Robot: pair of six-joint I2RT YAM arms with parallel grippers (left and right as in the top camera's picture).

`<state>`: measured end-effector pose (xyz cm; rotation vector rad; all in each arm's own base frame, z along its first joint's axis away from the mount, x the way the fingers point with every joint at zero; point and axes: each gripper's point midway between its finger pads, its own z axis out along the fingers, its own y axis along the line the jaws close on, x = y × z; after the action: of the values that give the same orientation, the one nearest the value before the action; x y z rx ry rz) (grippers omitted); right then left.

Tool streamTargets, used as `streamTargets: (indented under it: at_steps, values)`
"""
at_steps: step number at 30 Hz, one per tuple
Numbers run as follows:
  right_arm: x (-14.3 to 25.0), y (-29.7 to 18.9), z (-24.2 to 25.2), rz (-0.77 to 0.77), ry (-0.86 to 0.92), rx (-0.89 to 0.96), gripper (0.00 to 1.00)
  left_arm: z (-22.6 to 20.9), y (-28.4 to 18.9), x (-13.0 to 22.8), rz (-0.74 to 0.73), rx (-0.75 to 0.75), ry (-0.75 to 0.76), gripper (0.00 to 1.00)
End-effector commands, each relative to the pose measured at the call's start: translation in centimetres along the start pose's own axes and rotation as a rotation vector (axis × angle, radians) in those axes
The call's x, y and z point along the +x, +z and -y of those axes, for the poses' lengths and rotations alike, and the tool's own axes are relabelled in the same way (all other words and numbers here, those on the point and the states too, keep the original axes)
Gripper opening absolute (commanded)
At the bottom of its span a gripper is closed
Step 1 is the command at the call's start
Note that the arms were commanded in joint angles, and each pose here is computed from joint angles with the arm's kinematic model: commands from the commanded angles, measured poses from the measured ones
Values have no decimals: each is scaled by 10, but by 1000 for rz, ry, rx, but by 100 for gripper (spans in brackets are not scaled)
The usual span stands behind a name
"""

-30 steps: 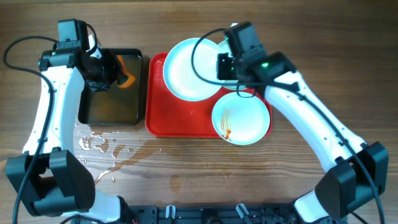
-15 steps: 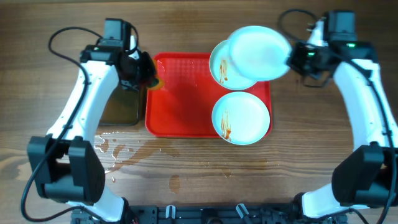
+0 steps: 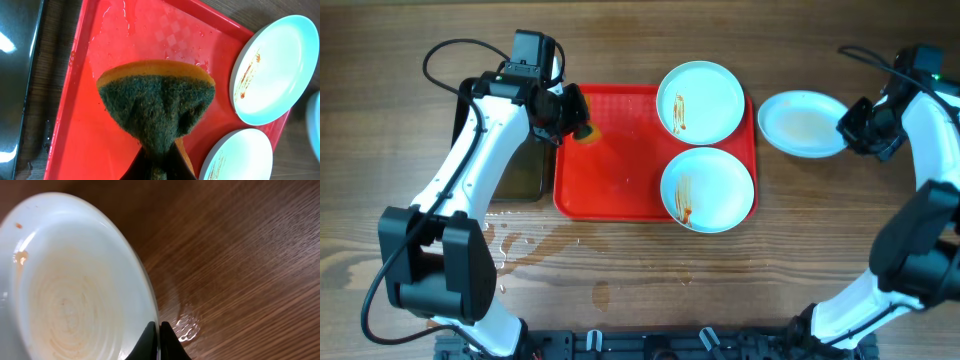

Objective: Clean dirty plates on tray and stack at the side
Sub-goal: 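Move right gripper to the lower-right plate rim and grip it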

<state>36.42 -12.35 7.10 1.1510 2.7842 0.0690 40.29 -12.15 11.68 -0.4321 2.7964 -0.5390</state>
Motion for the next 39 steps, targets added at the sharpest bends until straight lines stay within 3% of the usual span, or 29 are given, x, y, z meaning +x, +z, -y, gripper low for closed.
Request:
streamTargets:
  at_steps: [1, 5, 6, 7, 15, 18, 24, 29, 32, 36, 39]
  values:
    - [5, 23, 28, -33, 35, 115, 4, -1, 4, 1, 0, -11, -7, 4]
    - [6, 29, 52, -38, 75, 169, 6, -2, 4, 0, 4, -13, -6, 4]
    - [8, 30, 43, -65, 10, 99, 31, -1, 4, -1, 8, -10, -5, 4]
    - [11, 29, 35, -87, -24, 51, 37, -1, 4, -1, 8, -10, -5, 4]
    - [50, -43, -51, -172, -298, -347, 44, -1, 4, -1, 8, -10, -5, 4]
    - [80, -46, -67, -215, -384, -308, 44, -1, 4, -1, 8, -10, -5, 4]
    - [159, -5, -63, -389, -479, -157, 43, -1, 4, -1, 7, -10, -5, 4]
    - [195, 18, -58, -446, -537, -121, 36, -1, 4, -1, 8, -10, -5, 4]
    - [195, 25, -60, -415, -547, -108, 26, -1, 4, -1, 7, -10, -5, 4]
    - [199, 40, -61, -369, -592, -83, 20, -1, 4, -1, 6, -11, -5, 4]
    - [205, 44, -66, -356, -630, -78, 4, -2, 4, 0, 4, -12, -6, 4]
